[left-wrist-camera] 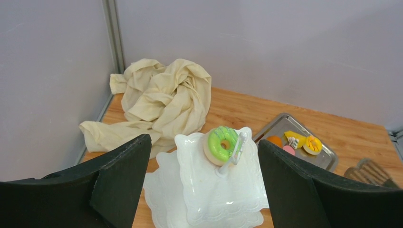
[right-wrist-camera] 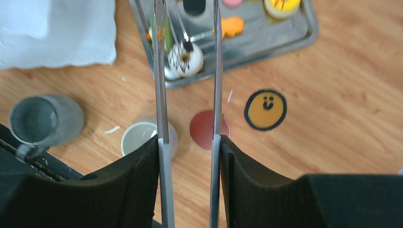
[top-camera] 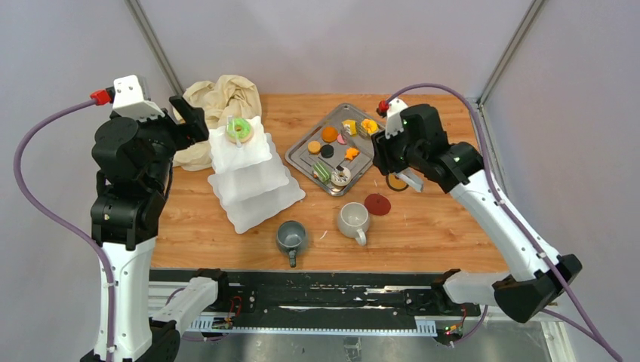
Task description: Serve the afternoon tea
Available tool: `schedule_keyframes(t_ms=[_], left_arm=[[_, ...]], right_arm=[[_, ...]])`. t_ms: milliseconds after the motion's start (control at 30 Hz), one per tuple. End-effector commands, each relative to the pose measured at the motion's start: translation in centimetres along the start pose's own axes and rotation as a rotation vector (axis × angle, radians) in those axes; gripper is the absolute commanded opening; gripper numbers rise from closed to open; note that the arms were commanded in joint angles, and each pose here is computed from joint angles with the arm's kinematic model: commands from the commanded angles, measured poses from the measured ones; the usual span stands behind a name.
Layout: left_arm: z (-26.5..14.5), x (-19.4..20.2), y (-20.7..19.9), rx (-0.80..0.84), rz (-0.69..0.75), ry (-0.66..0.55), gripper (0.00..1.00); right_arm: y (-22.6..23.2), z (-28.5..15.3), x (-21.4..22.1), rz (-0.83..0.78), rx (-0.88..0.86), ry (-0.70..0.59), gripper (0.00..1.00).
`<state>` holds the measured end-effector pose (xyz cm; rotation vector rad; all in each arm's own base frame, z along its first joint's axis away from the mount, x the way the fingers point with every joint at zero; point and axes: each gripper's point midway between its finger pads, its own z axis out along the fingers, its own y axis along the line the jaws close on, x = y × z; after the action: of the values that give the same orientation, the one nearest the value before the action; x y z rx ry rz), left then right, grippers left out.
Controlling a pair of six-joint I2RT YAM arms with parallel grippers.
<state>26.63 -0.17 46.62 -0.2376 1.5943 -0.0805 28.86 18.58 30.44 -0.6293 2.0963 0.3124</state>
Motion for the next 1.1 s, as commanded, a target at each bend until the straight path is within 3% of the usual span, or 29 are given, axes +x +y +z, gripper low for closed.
schedule_keyframes(t_ms=[0,167,667,1067], left_arm=[[-0.5,-1.4,-0.5,0.021,-0.010,-0.036,0.87],[-0.5,-1.4,-0.5,0.021,-0.013,-0.037,0.88],[-0.3,-0.9,-0.3,0.009,-0.011,-0.026,0.87],[-0.3,-0.8,0.0,-0.002,-0.010,-0.027,0.87]], right_arm=[[0.2,3.1,4.7,0.042,-0.041,0.133,0.45],[0.5,6.1,8.4,0.060,-0.070,0.270,0.45],[-0.4,9.5,11.1,0.040,-0.047,0.423,0.44],[-1.4,9.7,9.3,0.116,-0.033,0.358,0.43]])
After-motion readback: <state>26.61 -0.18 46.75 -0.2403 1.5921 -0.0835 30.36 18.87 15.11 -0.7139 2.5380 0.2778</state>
